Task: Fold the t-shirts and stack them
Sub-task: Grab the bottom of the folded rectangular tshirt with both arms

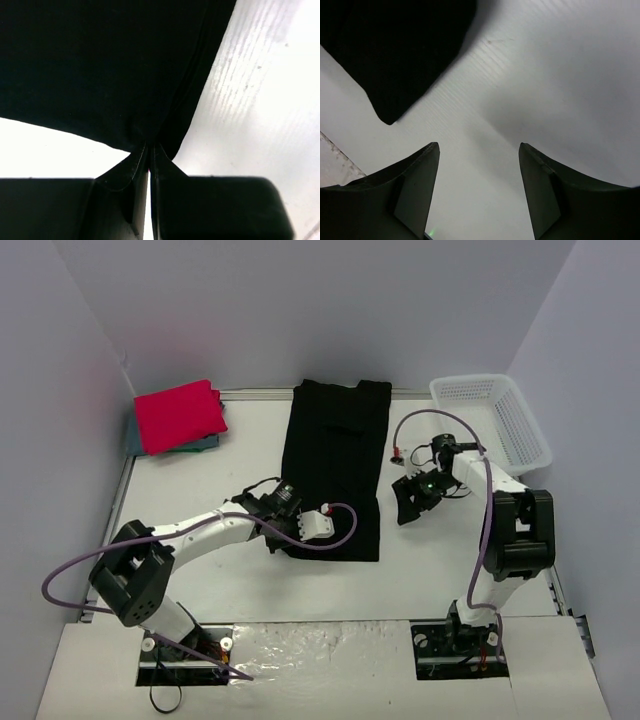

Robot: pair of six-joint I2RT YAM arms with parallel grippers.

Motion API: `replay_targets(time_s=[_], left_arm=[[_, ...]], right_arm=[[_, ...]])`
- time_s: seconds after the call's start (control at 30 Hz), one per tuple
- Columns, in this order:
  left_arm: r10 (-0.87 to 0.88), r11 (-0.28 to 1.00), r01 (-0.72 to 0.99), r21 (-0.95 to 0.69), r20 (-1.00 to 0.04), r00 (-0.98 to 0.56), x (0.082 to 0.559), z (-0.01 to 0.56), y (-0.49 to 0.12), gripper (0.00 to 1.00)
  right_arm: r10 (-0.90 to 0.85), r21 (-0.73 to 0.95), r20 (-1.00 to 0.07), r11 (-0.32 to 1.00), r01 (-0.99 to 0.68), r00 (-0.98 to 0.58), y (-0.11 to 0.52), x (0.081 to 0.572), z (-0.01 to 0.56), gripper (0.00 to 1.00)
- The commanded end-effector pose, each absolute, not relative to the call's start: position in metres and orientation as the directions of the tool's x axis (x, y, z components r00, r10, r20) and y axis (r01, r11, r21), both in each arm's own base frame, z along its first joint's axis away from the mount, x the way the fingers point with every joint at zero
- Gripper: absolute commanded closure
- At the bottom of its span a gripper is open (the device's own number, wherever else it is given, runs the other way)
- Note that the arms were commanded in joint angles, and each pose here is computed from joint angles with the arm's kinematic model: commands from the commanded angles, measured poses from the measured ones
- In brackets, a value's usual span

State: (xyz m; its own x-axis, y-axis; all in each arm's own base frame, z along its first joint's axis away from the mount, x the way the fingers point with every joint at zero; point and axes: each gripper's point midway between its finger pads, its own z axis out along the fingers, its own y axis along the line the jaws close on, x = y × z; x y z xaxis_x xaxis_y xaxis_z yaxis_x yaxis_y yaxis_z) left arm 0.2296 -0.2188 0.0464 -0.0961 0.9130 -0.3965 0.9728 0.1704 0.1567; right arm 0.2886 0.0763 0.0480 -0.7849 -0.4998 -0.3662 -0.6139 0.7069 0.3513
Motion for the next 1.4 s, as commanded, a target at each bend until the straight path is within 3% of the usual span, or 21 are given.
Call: replay_targets(time_s=[0.0,0.2,0.57,0.77,1.37], left_arm=[[0.874,0.164,0.986,0.016,-0.466,-0.137,0.22,0.067,-0.23,0.98],[0.868,0.164,0.982,-0.095,-0.459,-0.189,0.221,0.068,-0.226,0.98],[0.798,0.187,0.899,-0.397,-0.472,-0.374,0.218,0.059,-0.233,0.98],[0.778,0.194,0.869,-0.456,-0.469,-0.419,0.225,0.058,-0.237,0.98],[0.755,0.196,0.85,-0.489,-0.478,-0.449,0.222,0.058,-0.229,0.98]], right_arm=[[-0.576,0.31,-0.489,0.588,-0.747,-0.655,0.112,0.288,0.086,0.39],[-0.672,0.219,-0.582,0.412,-0.884,-0.458,0.147,0.265,0.111,0.43],[-0.8,0.108,-0.567,0.163,-0.981,-0.195,0.155,0.22,0.09,0.51],[-0.864,-0.032,-0.502,0.067,-0.997,-0.042,0.162,0.216,0.072,0.53],[-0.935,0.002,-0.355,-0.01,-1.0,0.009,0.184,0.201,0.021,0.55]])
